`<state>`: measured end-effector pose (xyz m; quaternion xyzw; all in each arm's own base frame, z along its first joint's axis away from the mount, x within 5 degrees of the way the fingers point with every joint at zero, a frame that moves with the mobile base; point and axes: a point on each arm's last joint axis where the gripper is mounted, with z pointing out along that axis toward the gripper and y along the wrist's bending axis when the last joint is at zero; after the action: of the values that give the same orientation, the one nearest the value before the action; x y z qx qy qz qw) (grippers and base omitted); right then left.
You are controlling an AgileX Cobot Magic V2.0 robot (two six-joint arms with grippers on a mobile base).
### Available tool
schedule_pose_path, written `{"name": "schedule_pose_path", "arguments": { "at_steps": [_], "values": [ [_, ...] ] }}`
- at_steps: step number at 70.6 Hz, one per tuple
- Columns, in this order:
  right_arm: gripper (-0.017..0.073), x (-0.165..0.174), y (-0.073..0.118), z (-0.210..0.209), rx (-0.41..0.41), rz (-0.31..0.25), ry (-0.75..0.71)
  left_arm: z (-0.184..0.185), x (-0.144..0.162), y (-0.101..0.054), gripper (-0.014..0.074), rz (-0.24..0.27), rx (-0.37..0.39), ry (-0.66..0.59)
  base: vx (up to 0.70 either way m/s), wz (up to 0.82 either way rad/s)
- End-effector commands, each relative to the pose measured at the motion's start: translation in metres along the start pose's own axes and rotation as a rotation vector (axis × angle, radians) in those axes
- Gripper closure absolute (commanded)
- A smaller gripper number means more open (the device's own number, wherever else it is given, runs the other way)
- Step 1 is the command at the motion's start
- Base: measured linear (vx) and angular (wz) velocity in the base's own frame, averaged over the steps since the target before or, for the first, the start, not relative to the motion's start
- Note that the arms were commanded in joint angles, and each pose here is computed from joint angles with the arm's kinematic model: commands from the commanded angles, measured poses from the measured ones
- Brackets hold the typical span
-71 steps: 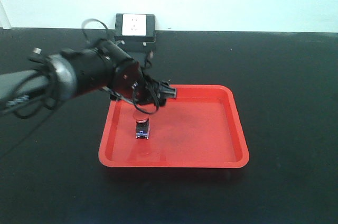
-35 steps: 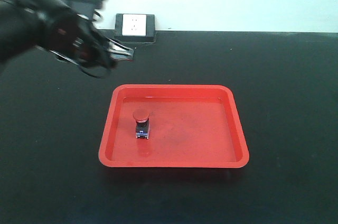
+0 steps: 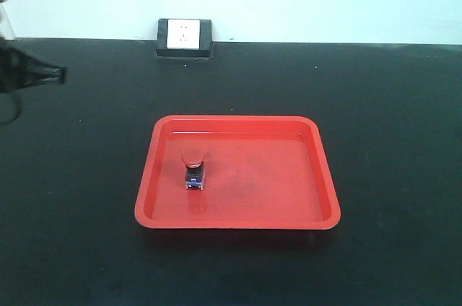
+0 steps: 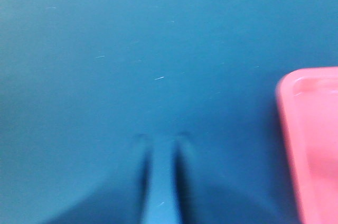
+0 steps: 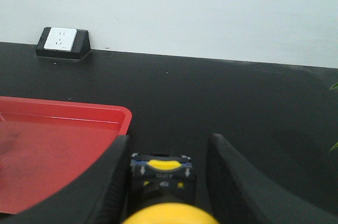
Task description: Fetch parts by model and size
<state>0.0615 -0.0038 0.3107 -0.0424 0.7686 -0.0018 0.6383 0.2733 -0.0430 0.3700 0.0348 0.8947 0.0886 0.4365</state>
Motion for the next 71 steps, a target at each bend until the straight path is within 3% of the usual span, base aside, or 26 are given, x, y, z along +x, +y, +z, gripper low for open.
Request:
{"name": "schedule_pose_path", "arguments": {
  "at_steps": [1, 12, 43, 57, 71],
  "values": [
    [0.0561, -0.015, 0.001, -0.001, -0.013, -0.027, -0.084, -0.037, 0.000, 0.011, 0.0600, 0.012, 0.032, -0.221, 0.00, 0.00],
    [0.0561, -0.015, 0.001, -0.001, -0.013, -0.027, -0.084, -0.067, 0.031, 0.018, 0.0600, 0.028, 0.060, -0.344, 0.00, 0.00],
    [0.0561, -0.015, 0.002, -0.001, -0.016, -0.027, -0.090, -0.117, 0.132, 0.036, 0.0600, 0.005, 0.067, -0.488, 0.00, 0.00],
    [0.0561, -0.015, 0.002, -0.001, -0.017, -0.027, -0.091, -0.136, 0.161, 0.041, 0.0600, 0.006, 0.070, -0.621, 0.00, 0.00],
    [0.0561, -0.015, 0.002, -0.001, -0.017, -0.027, -0.091, -0.140, 0.174, 0.042, 0.0600, -0.005, 0.072, -0.663, 0.00, 0.00]
  ]
}}
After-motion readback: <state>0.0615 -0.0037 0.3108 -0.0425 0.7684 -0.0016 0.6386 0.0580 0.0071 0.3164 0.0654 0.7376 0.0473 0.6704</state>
